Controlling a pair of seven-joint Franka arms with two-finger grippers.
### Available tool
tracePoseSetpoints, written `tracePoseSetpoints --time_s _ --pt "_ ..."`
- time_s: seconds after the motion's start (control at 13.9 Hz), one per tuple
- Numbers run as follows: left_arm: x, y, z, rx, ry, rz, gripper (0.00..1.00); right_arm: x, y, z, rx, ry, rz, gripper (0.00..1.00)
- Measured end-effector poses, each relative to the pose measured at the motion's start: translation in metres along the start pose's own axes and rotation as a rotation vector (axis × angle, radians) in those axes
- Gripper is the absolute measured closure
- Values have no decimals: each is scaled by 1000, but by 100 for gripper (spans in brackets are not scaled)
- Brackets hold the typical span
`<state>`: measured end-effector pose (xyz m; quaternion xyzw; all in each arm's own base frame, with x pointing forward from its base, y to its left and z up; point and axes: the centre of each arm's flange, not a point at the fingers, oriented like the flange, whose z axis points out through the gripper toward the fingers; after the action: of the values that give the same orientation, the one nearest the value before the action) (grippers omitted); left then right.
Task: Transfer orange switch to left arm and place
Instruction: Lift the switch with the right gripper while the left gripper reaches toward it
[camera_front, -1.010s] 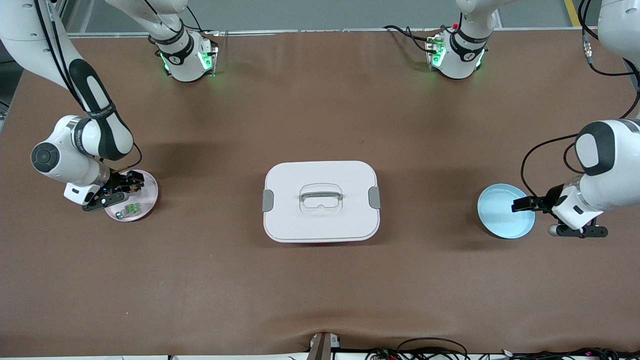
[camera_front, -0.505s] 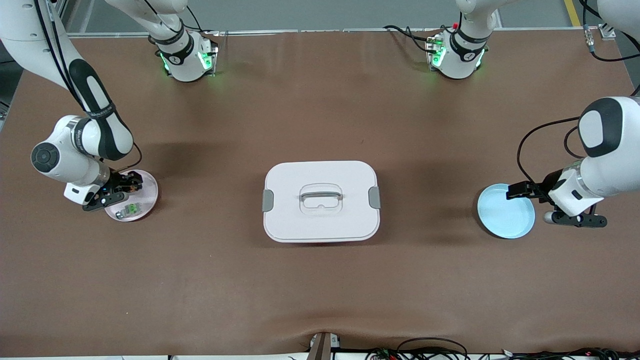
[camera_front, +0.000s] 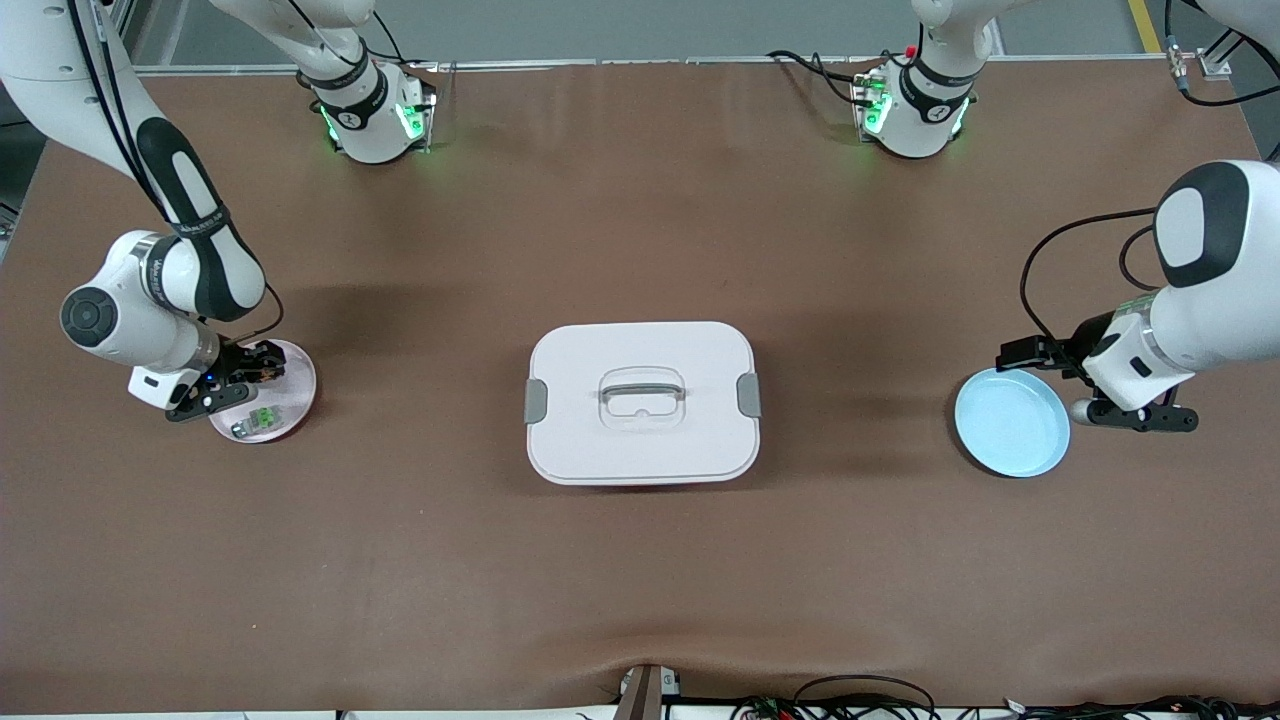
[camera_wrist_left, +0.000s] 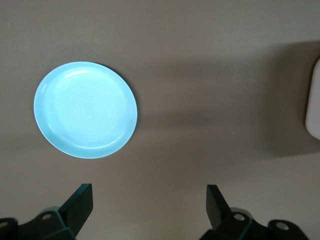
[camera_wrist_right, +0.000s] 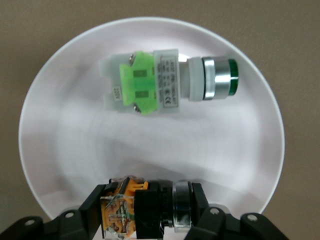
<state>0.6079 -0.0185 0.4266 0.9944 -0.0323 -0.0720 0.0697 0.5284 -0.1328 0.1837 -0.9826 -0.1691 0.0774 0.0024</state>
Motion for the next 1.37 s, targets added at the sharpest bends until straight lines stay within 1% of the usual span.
tracePoseSetpoints --time_s 0.22,0.43,0.58,0.72,0.79,0.94,1.01,1.23,1.37 --pt "-9 30 -14 -43 -3 -19 0 1 2 -35 36 -54 2 28" --pt "-18 59 -23 -87 -17 -53 0 5 1 -93 75 -114 -3 28" --pt "-23 83 -26 -99 -24 -74 0 11 -6 -133 102 -169 9 28" --pt "-28 110 -27 -112 -32 -99 0 21 -21 -169 123 -229 48 28" --pt "-31 125 -27 -120 -37 -110 0 26 -31 -185 143 -249 73 28" --pt "-40 157 -26 -140 -63 -123 0 35 -55 -215 204 -265 125 28" --pt "-46 173 -27 -153 -78 -130 0 39 -68 -229 224 -269 152 28" --pt "-61 218 -34 -196 -105 -167 0 52 -122 -270 234 -259 239 28" --pt "-73 252 -41 -201 -109 -180 0 58 -164 -290 251 -248 282 28"
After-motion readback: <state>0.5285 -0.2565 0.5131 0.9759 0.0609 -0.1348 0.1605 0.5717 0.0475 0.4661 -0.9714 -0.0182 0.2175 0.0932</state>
